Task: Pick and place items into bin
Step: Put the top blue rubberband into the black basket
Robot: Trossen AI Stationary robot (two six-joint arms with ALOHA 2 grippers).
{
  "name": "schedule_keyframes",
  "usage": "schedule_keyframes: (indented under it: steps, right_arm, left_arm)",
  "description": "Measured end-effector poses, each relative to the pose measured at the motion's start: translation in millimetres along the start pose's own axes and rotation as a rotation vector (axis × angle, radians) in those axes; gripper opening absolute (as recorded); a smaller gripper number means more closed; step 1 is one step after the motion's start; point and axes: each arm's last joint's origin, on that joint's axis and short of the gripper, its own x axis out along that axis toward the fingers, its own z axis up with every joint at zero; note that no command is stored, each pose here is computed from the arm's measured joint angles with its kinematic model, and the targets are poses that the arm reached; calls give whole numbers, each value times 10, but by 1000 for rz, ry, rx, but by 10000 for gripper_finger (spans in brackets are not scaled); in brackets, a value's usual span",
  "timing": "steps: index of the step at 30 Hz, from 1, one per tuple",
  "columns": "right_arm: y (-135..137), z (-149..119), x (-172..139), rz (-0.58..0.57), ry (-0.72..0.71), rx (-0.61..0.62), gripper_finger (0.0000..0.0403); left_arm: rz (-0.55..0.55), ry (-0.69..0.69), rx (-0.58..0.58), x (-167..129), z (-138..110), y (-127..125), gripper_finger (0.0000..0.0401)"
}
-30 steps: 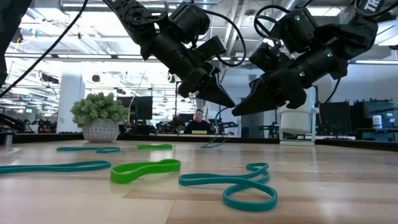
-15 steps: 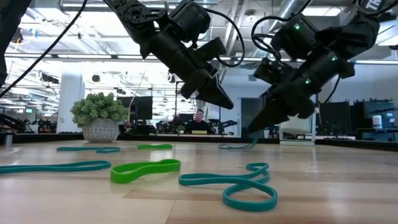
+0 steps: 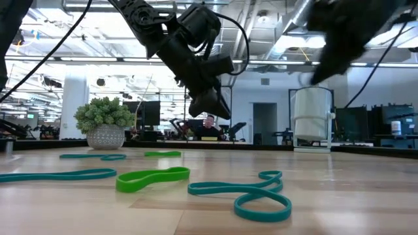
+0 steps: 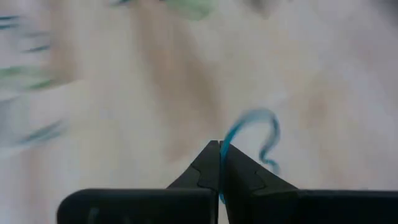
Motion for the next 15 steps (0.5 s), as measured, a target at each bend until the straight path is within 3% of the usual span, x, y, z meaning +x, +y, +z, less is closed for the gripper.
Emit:
schedule_keyframes:
  steps: [4,10,15]
  right_arm:
    - [92,-191,-292,193,162,178,0]
    - [109,-563,-649,157,387,398,0]
    - [162,-774,-833,137,478,461,0]
  left_arm:
    - [21,65,19,16,-71,38,110]
    - [7,110,7,64,-184,143,110]
    - [-6,108,-34,102,-249,238,110]
